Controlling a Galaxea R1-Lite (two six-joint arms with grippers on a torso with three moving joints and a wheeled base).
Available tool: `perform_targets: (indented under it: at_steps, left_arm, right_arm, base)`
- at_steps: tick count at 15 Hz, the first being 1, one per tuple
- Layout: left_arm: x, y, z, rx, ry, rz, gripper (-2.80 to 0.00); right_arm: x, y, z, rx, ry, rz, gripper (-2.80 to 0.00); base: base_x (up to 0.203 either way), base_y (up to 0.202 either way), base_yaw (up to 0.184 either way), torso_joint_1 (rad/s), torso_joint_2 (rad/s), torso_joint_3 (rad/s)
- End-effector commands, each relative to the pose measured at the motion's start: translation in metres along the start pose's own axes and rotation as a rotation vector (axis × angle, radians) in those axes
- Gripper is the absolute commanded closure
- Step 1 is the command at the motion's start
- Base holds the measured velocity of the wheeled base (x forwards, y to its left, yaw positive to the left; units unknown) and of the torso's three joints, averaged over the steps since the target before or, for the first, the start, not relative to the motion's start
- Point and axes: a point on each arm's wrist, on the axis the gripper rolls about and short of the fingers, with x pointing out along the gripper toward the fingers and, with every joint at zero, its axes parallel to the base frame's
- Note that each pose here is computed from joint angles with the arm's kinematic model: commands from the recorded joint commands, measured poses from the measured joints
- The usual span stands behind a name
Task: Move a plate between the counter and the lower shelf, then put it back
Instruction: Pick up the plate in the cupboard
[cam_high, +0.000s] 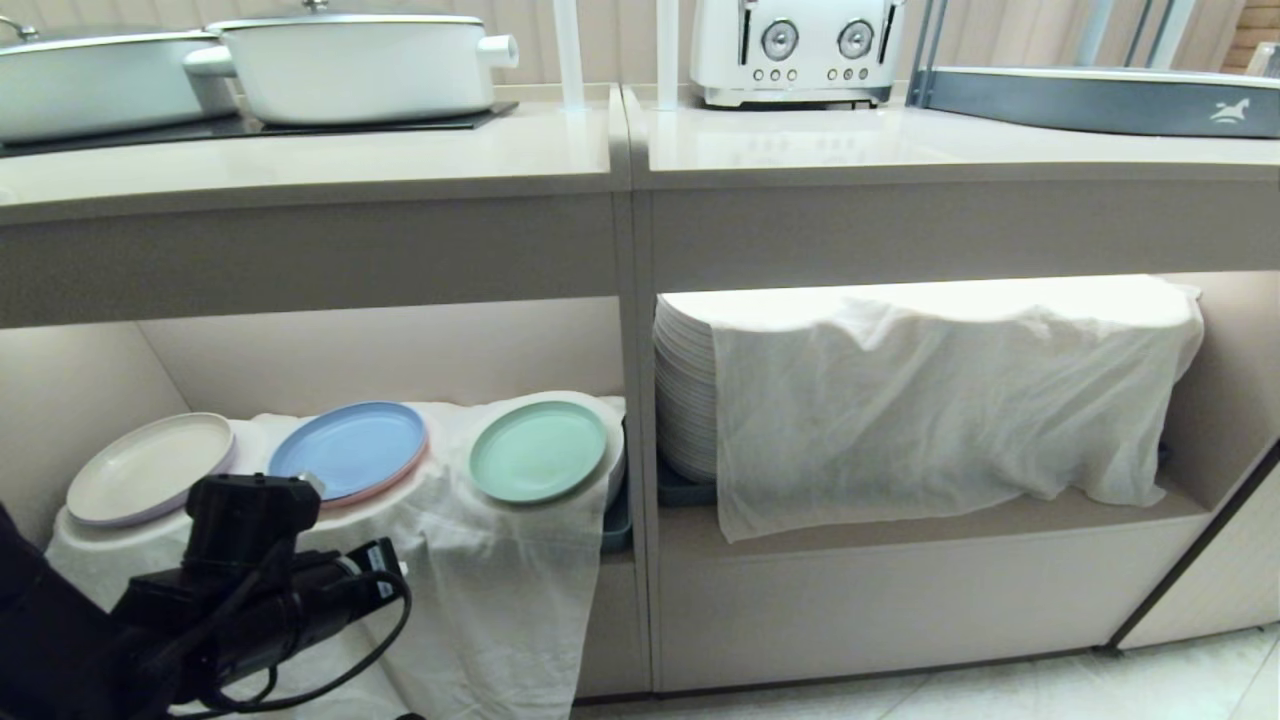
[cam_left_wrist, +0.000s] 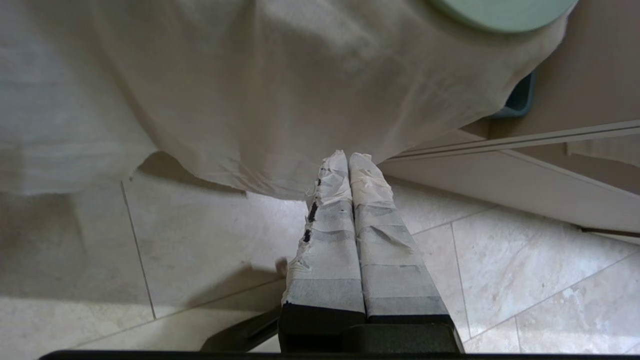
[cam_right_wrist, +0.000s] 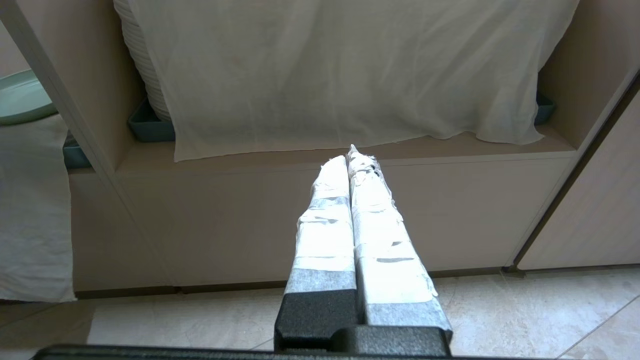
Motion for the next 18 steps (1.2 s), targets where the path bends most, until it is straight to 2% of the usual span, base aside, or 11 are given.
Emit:
perform_targets:
  at_steps: [1, 3, 8, 11, 16, 17, 18]
  left_arm:
    - [0.019, -0.003, 0.001, -0.033, 0.019, 0.014, 0.0]
    - [0.025, -0.008, 0.008, -0.077, -0.002, 0.013, 0.0]
    - [0.039, -0.01, 0.011, -0.085, 0.002, 0.019, 0.0]
    - [0.046, -0.018, 0.023, -0.137, -0.03, -0.001, 0.0]
    - [0.053, -0.027, 0.037, -0.154, -0.028, 0.001, 0.0]
    - [0.054, -0.029, 0.04, -0.155, -0.025, 0.002, -2.8]
    - [0.054, -0.031, 0.042, -0.155, -0.025, 0.0, -2.8]
  right_arm:
    - [0.0, 0.0, 0.0, 0.0, 0.0, 0.0, 0.0]
    - [0.0, 0.0, 0.0, 0.0, 0.0, 0.0, 0.0]
    - [0.0, 0.0, 0.0, 0.0, 0.0, 0.0, 0.0]
    - [0.0, 0.0, 0.0, 0.0, 0.0, 0.0, 0.0]
    - [0.0, 0.0, 0.0, 0.0, 0.0, 0.0, 0.0]
    - [0.0, 0.0, 0.0, 0.0, 0.0, 0.0, 0.0]
    - [0.0, 0.0, 0.0, 0.0, 0.0, 0.0, 0.0]
  base:
    - [0.0, 0.0, 0.0, 0.0, 0.0, 0.0]
    - [0.0, 0.0, 0.0, 0.0, 0.0, 0.0]
    - [0.0, 0.0, 0.0, 0.0, 0.0, 0.0]
    - [0.0, 0.0, 0.0, 0.0, 0.0, 0.0]
    - [0.0, 0.0, 0.0, 0.0, 0.0, 0.0]
    - [0.0, 0.0, 0.0, 0.0, 0.0, 0.0]
    - [0.0, 0.0, 0.0, 0.0, 0.0, 0.0]
